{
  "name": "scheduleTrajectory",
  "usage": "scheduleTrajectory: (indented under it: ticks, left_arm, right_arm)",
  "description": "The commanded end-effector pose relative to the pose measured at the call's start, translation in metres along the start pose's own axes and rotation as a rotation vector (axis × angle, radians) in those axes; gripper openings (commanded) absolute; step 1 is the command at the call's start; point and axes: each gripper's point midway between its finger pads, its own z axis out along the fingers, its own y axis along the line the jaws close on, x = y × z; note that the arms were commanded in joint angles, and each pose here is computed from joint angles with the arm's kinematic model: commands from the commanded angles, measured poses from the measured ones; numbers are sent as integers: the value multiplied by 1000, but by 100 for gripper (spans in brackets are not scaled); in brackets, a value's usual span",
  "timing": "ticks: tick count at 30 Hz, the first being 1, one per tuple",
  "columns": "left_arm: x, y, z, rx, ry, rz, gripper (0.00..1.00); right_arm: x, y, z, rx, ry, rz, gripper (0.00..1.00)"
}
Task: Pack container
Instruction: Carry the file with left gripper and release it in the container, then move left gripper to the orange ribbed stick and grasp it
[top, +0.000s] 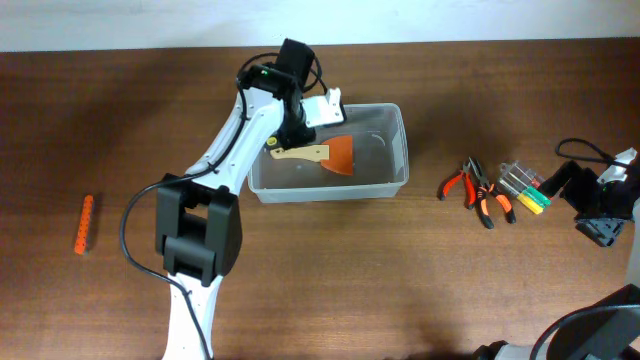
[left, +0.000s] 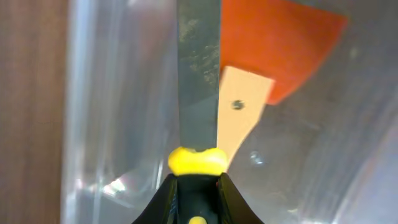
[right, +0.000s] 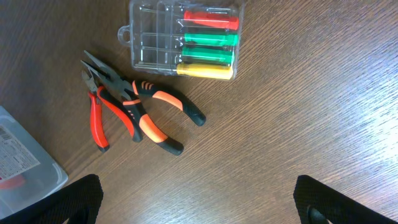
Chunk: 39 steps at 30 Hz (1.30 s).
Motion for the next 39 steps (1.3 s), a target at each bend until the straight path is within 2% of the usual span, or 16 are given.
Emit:
scheduleTrajectory:
  ticks: [1,6,8,9,10,13,17,24,27,29,30,33,34,36,37,39]
  left_arm:
    - [-8,-6,-2,26,-47,90,2]
    - [-3,4,-3,1,-55,75,7]
    - [-1,9,-3,-8,-58,67,18]
    - [0,10,-3,-11,-57,59,35]
    - [3,12,-3,-13,-53,41,99]
    - [11,17,-8,-37,-12,-91,99]
    - [19,20,-43,-57,34,-243,99]
    - [53,9,-161,-80,81,-310,99]
    - [87,12,-205,-138,84,-441,99]
    - [120,15,-228,-170,86,-580,99]
    - [155,21,-245,-192,66,-739,99]
    - [215,22,-254,-150,20,-1000,99]
    - [254,16,-245,-110,45,-1124,99]
    - [297,10,-228,-87,86,-1228,99]
    - [330,7,-208,-84,102,-1296,99]
    - [368,0,-180,-70,124,-1374,99]
  right_arm:
    - [-5,1,-3,-3,-13,6,98]
    - [-5,1,-3,-3,-13,6,99]
    - [-5,1,-3,-3,-13,6,98]
    - [-5,1,-3,-3,-13,6,98]
    - [-5,1,-3,-3,-13,6,99]
    - [-5,1,-3,-3,-13,6,99]
    - [-5,1,-3,-3,-13,6,98]
    - [-5,1,-3,-3,-13,6,98]
    - [-5,1,-3,-3,-13,6,98]
    - [-5,1,-3,-3,-13,6,99]
    - [-5,1,-3,-3,-13,6,99]
    - [-5,1,-3,-3,-13,6,99]
    - [-5,1,-3,-3,-13,6,98]
    - [-5,1,-3,-3,-13,6,98]
    - [-5,1,-3,-3,-13,6,99]
    - [-5,1,-3,-3,-13,6,99]
